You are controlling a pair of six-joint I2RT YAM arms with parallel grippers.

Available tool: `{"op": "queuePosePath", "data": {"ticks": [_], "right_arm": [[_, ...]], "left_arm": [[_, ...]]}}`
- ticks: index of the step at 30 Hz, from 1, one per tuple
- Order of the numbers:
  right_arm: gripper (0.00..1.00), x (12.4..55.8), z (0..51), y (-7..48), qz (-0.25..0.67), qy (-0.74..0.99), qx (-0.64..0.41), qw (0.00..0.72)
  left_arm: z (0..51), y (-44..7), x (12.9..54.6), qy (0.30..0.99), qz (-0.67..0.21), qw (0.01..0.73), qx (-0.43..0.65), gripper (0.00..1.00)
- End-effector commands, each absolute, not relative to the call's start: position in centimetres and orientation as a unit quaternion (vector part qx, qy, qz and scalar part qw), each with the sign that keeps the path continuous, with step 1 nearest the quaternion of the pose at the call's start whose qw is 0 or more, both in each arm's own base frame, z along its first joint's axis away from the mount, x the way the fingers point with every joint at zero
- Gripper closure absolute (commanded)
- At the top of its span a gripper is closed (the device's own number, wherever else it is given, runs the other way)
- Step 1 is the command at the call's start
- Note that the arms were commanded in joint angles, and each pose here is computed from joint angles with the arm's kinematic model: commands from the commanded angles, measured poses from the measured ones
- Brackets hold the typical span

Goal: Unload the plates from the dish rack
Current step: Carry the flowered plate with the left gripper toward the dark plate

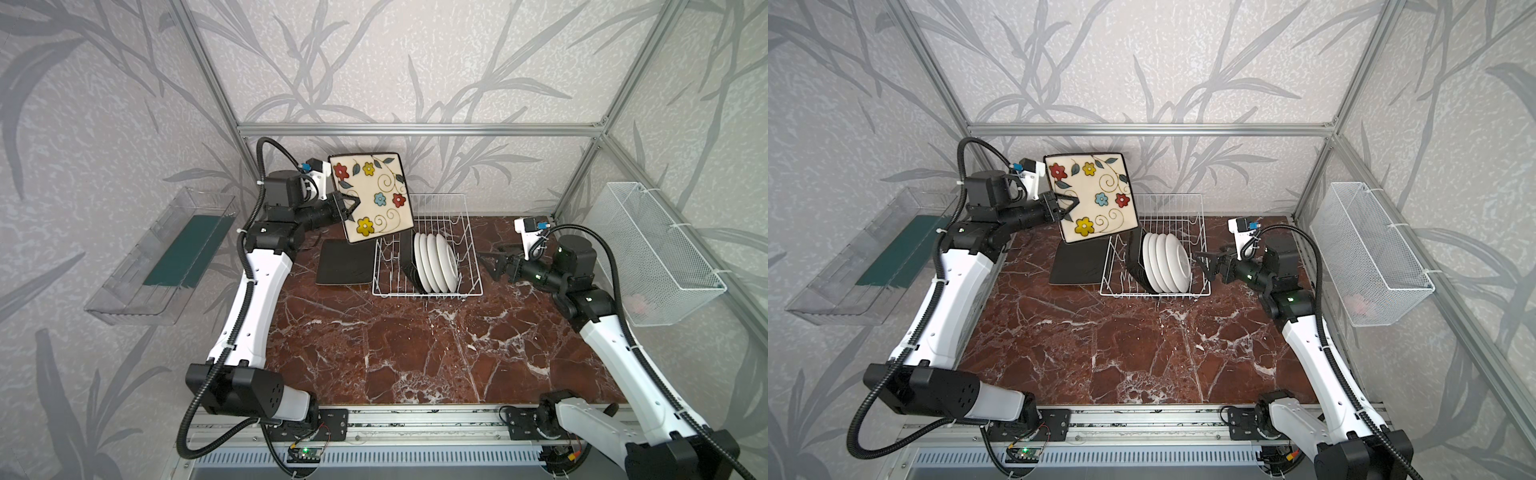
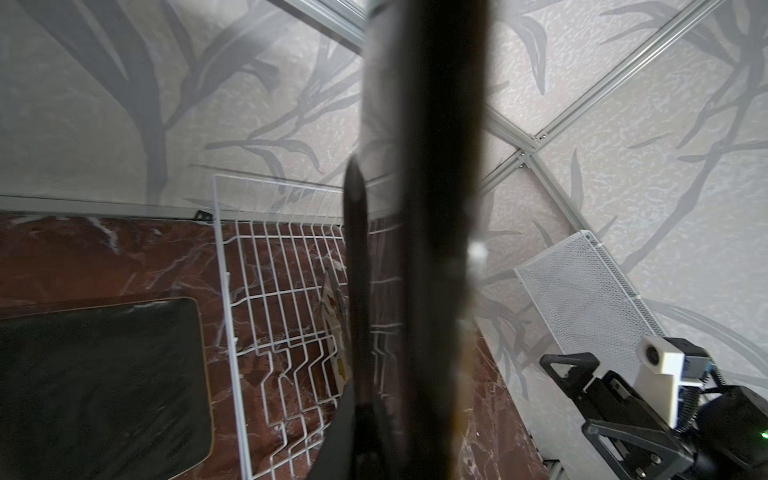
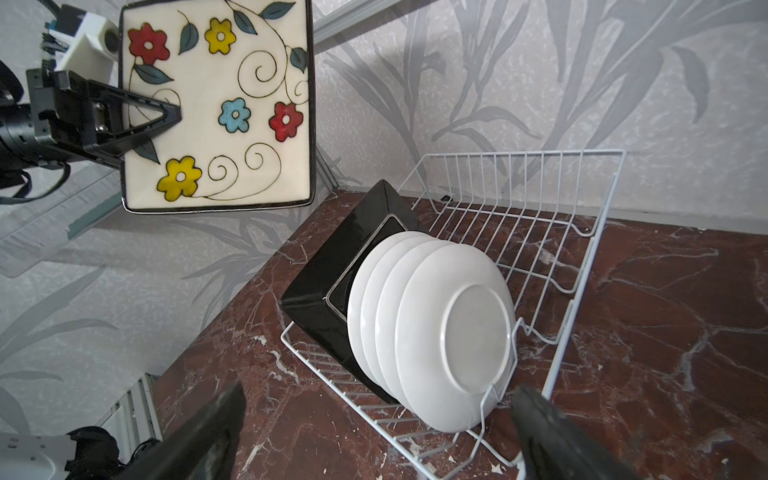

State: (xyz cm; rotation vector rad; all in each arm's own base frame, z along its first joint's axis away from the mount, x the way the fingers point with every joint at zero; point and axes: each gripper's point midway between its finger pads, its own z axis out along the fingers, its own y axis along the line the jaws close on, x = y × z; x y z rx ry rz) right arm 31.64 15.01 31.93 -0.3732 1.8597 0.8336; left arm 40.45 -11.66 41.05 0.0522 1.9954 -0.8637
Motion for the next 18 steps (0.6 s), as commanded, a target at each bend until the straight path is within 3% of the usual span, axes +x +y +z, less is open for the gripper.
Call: {"op": "queuePosePath", "data": {"ticks": [1,10,18], "right_arm": [[0.01,30.0,32.1,15.4,0.332,0.760,-0.197,0.522],[0.01,27.4,32.8,17.4,0.300,0.731,-0.272,0.549],[0.01,27.0,33.1,18.3,0.316,0.730,-0.275,0.541]], "left_arm": [[44.4,-9.9,39.2,0.805,-0.293,0.513,0.060,1.00],[41.9,-5.3,40.5,0.850,-0.203,0.484,0.044,1.00],[40.0,-3.0,41.5,0.872,-0.150,0.463,0.050,1.00]]}}
